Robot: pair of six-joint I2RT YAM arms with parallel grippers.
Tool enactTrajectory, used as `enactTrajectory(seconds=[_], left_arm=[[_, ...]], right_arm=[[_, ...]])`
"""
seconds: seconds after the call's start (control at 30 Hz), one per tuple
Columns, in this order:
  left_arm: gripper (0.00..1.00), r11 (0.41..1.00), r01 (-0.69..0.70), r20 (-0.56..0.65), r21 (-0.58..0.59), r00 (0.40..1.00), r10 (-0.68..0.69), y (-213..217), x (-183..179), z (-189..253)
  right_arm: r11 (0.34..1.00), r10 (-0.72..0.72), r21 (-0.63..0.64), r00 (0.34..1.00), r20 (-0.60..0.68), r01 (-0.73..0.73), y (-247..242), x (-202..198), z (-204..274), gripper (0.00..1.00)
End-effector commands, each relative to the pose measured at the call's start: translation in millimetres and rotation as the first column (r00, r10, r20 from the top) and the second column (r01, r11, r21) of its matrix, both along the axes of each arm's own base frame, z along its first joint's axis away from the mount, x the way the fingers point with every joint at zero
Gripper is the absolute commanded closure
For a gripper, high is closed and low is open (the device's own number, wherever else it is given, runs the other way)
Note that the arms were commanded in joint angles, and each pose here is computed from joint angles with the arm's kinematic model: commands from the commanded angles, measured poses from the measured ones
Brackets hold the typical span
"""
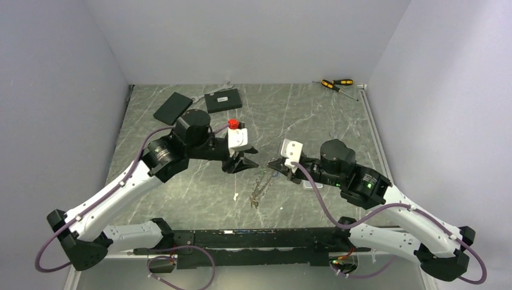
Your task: Put the keys on the keyring
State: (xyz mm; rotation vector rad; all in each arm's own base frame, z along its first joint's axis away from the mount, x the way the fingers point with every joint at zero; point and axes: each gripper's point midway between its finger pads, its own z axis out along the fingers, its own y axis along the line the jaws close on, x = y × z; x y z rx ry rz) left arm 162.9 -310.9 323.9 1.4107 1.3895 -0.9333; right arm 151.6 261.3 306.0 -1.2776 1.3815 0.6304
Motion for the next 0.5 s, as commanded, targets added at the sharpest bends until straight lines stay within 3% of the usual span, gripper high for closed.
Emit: enactTrajectory(seconds=[0.0,0.47], left_arm=[[0.54,0.998,-0.002,0.082,-0.067,0.997,0.007,2.7,-0.3,22.9],[0.68,0.989,0.085,0.040,-0.124,0.996,-0.080,-12.5,-9.8,20.9]], right_arm=[[0.990,0.023,0.139,0.993,0.114,-0.039,2.0,-4.0,44.8,1.00],[0.980,0.029,0.194,0.992,0.126,-0.053,0.0,-9.5,56.5,1.00]])
